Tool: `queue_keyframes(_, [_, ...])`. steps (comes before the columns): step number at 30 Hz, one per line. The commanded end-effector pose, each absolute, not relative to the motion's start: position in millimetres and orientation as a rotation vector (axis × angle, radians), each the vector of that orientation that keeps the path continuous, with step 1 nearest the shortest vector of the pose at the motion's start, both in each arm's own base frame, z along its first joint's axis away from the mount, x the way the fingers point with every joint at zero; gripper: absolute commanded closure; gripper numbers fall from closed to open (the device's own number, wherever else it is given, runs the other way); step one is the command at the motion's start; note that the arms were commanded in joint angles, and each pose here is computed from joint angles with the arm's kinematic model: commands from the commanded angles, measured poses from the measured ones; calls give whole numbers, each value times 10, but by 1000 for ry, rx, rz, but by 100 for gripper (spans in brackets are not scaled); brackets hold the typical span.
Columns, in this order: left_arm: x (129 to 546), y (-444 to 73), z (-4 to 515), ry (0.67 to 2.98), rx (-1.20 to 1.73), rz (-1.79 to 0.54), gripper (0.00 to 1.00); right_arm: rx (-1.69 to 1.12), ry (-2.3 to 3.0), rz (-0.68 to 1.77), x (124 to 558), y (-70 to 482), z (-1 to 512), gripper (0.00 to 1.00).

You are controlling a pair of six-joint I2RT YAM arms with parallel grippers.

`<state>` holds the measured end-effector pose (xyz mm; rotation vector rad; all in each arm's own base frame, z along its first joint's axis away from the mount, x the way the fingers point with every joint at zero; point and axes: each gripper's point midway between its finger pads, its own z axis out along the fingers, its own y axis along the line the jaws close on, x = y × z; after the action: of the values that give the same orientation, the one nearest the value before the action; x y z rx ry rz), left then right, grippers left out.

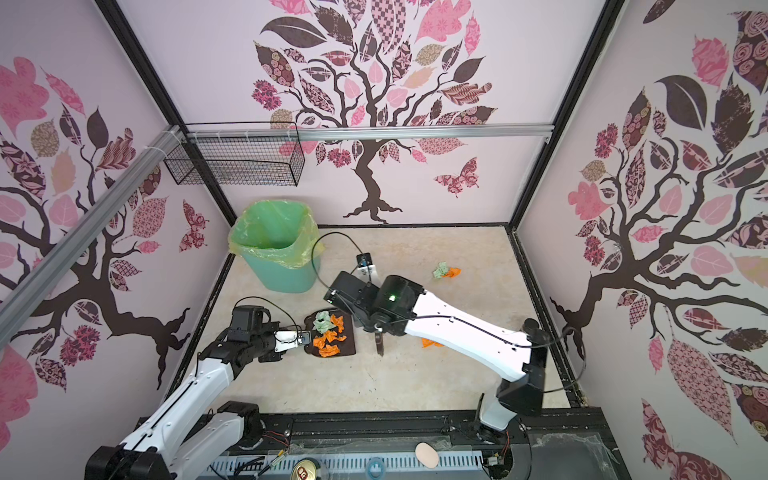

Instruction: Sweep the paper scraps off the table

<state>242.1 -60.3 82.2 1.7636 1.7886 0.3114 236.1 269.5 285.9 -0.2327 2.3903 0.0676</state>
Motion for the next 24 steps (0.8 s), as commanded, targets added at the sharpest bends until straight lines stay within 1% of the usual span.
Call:
queue_keyframes(1, [2464,-656,1168,1744,1696,307,100,-125,2356,47,2363,2370,2928,100])
queue_keyframes(8, [2394,-645,1644,1711,1671,326,100,-114,2379,29,2338,2242,2766,100])
queue_keyframes(16, [2389,-571,2148,1699,1633,317,100,-142,2386,38,2376,2342,2695,100])
queue_keyframes(24, [2454,-544,2551,1637,1544,372,100,-171,2402,27,2416,2428,2597,100])
